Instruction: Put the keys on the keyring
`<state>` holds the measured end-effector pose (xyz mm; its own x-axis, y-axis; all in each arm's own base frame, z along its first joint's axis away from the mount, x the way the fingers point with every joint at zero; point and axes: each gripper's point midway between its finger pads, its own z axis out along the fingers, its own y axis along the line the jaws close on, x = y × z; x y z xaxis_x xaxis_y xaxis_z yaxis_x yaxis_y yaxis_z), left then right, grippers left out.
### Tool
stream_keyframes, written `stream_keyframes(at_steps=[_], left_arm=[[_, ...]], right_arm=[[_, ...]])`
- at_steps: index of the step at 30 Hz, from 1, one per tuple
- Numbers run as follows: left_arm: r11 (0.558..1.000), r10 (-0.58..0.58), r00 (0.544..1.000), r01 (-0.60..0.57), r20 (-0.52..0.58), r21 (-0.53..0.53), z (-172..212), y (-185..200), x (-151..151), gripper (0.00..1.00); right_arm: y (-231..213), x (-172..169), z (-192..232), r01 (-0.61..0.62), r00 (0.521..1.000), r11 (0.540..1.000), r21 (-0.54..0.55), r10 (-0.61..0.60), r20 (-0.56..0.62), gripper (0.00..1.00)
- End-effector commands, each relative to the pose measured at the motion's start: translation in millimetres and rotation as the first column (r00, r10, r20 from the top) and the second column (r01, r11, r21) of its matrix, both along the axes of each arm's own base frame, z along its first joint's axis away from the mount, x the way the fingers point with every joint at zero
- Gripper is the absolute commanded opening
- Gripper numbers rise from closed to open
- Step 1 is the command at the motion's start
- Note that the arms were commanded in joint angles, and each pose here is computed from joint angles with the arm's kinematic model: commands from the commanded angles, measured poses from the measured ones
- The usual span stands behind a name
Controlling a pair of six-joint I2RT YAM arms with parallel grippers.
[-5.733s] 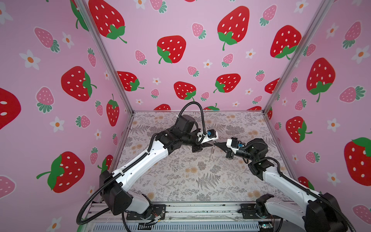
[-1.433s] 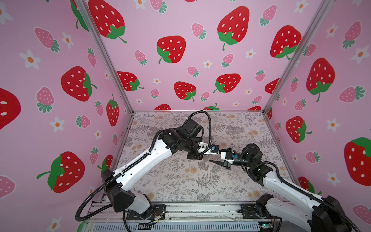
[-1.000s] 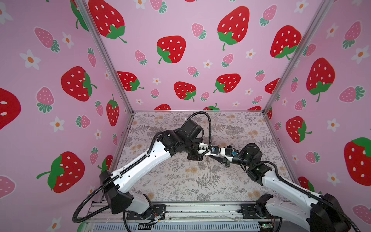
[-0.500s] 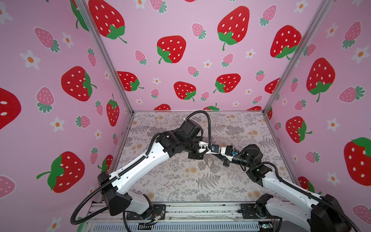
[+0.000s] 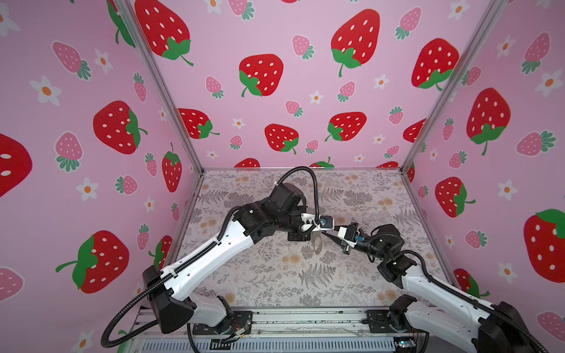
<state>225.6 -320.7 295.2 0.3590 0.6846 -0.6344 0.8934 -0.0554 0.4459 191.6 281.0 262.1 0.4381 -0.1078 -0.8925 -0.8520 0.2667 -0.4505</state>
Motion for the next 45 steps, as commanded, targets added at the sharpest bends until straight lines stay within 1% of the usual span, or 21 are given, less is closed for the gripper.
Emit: stream_keyframes(at_steps=[1, 2, 3, 8, 9, 12, 16, 19, 23, 26, 30, 32, 40, 45], left_arm=[[0.998, -0.006, 1.000, 0.008, 0.027, -0.064, 17.3, -1.5, -0.7, 0.00], [0.998, -0.007, 1.000, 0.009, 0.028, -0.064, 17.0, -1.3, -0.8, 0.00], [0.998, -0.007, 0.999, 0.009, 0.031, -0.065, 17.6, -0.8, -0.6, 0.00], [0.998, -0.012, 0.999, 0.014, 0.033, -0.064, 16.6, -0.9, -0.2, 0.00], [0.998, -0.013, 0.999, 0.015, 0.032, -0.067, 17.1, -1.3, -0.2, 0.00], [0.997, -0.013, 0.999, 0.016, 0.035, -0.072, 17.4, -2.3, 0.2, 0.00], [0.997, -0.012, 0.999, 0.015, 0.038, -0.080, 18.8, -2.7, 0.2, 0.00], [0.996, -0.008, 0.999, 0.012, 0.039, -0.088, 19.8, -2.8, 0.5, 0.00], [0.996, 0.007, 0.999, -0.003, 0.043, -0.084, 18.6, -1.1, 2.7, 0.00], [0.997, 0.020, 0.999, -0.016, 0.048, -0.080, 18.2, 0.6, 4.7, 0.00], [0.997, 0.034, 0.998, -0.030, 0.054, -0.072, 17.2, 2.5, 7.0, 0.00], [0.997, 0.040, 0.998, -0.036, 0.056, -0.071, 17.3, 3.0, 8.1, 0.00], [0.996, 0.057, 0.996, -0.052, 0.065, -0.068, 15.9, 2.9, 12.3, 0.00], [0.995, 0.073, 0.995, -0.068, 0.071, -0.068, 16.8, 3.9, 14.9, 0.00]], right_arm=[[-6.7, 2.1, 5.9, 0.051, 0.997, 0.999, 0.004, -0.051, 0.063, 0.35], [-7.3, 2.7, 4.6, 0.055, 0.996, 0.998, -0.004, -0.055, 0.072, 0.37], [-10.6, -0.5, 13.2, 0.058, 0.994, 0.998, 0.012, -0.059, 0.096, 0.37], [-11.7, -4.7, 30.8, 0.043, 0.992, 0.999, 0.030, -0.046, 0.117, 0.36], [-11.7, -4.9, 35.6, 0.042, 0.991, 0.998, 0.036, -0.046, 0.122, 0.35], [-10.8, -2.2, 43.2, 0.049, 0.991, 0.998, 0.037, -0.053, 0.127, 0.28], [-5.6, -2.6, 45.6, 0.022, 0.992, 1.000, 0.013, -0.024, 0.124, 0.20], [-2.7, -5.0, 45.7, -0.003, 0.993, 1.000, 0.009, 0.002, 0.120, 0.18], [-0.3, -8.2, 42.9, -0.031, 0.994, 1.000, -0.003, 0.031, 0.109, 0.18], [-1.2, -7.0, 40.7, -0.021, 0.994, 1.000, -0.005, 0.021, 0.108, 0.19], [-4.6, 1.6, 37.9, 0.036, 0.994, 0.999, -0.014, -0.035, 0.105, 0.20], [-5.9, 2.3, 36.7, 0.046, 0.993, 0.999, -0.019, -0.043, 0.107, 0.21], [-2.3, -0.6, 34.6, 0.013, 0.996, 1.000, -0.026, -0.011, 0.088, 0.20], [-3.9, 1.8, 29.7, 0.034, 0.995, 0.999, -0.040, -0.030, 0.093, 0.20]])
